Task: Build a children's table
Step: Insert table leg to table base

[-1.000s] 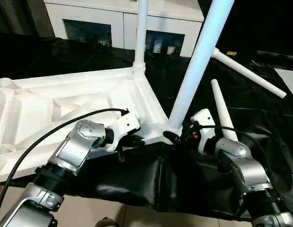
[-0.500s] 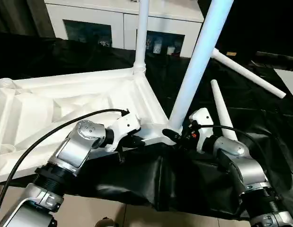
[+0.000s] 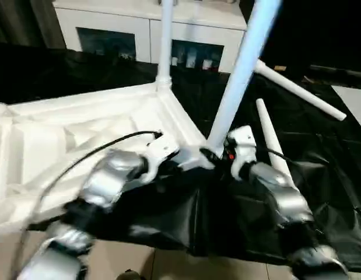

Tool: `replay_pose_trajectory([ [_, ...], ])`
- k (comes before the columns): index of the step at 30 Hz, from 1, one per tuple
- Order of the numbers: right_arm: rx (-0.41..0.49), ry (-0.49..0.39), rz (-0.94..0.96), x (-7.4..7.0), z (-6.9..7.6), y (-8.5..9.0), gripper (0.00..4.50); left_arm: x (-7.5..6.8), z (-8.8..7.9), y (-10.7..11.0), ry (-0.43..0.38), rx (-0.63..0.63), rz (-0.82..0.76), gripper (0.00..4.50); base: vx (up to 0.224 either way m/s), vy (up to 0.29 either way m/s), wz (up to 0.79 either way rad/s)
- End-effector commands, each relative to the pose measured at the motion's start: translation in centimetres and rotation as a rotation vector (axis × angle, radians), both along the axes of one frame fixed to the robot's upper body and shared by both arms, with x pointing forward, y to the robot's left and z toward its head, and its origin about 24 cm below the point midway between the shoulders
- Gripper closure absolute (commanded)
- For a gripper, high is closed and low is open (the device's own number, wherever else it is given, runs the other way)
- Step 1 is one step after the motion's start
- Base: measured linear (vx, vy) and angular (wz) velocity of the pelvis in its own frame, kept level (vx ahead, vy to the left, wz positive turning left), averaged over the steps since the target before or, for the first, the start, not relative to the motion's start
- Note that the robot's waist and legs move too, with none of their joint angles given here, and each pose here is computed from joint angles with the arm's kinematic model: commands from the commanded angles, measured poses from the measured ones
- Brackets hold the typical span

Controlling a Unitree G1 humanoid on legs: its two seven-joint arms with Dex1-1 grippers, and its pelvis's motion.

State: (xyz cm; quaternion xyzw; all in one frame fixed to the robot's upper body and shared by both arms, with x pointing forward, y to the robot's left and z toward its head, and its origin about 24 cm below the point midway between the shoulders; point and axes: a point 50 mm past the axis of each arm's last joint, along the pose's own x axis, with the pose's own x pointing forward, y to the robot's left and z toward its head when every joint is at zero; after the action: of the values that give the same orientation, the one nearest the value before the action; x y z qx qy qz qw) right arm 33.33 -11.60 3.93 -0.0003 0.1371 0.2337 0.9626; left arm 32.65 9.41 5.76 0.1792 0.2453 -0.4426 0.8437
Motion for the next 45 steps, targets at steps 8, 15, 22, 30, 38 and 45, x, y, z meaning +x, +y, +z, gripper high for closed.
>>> replay_pose_trajectory([
  [8, 0.076, 0.232, -0.236, 0.3, -3.2, 4.4, 1.80, 2.3, 1.6, -4.8, -0.106, -0.119, 0.359, 4.50, 0.000, 0.000, 0.00],
  [15, 0.100, 0.184, -0.219, 0.9, -2.6, 4.8, 1.80, 2.1, 1.5, -4.2, -0.095, -0.099, 0.325, 4.50, 0.000, 0.000, 0.00],
  [22, 0.116, 0.172, -0.229, 1.4, -2.3, 4.2, 1.80, 1.9, 1.4, -3.7, -0.093, -0.081, 0.287, 4.50, 0.000, 0.000, 0.00],
  [30, 0.067, 0.084, 0.037, 1.3, -0.7, 4.1, 1.80, 0.5, 1.2, -2.0, -0.063, 0.003, 0.050, 4.50, 0.000, 0.000, 0.00],
  [38, 0.069, 0.041, 0.260, 0.5, 2.5, 1.0, 1.81, -1.0, 1.8, 1.1, -0.113, 0.065, -0.252, 4.50, 0.000, 0.000, 0.00],
  [45, 0.031, 0.052, 0.452, -1.5, 4.6, -1.7, 1.81, -1.2, 2.5, 2.8, -0.137, 0.063, -0.332, 4.50, 0.000, 0.000, 0.00],
])
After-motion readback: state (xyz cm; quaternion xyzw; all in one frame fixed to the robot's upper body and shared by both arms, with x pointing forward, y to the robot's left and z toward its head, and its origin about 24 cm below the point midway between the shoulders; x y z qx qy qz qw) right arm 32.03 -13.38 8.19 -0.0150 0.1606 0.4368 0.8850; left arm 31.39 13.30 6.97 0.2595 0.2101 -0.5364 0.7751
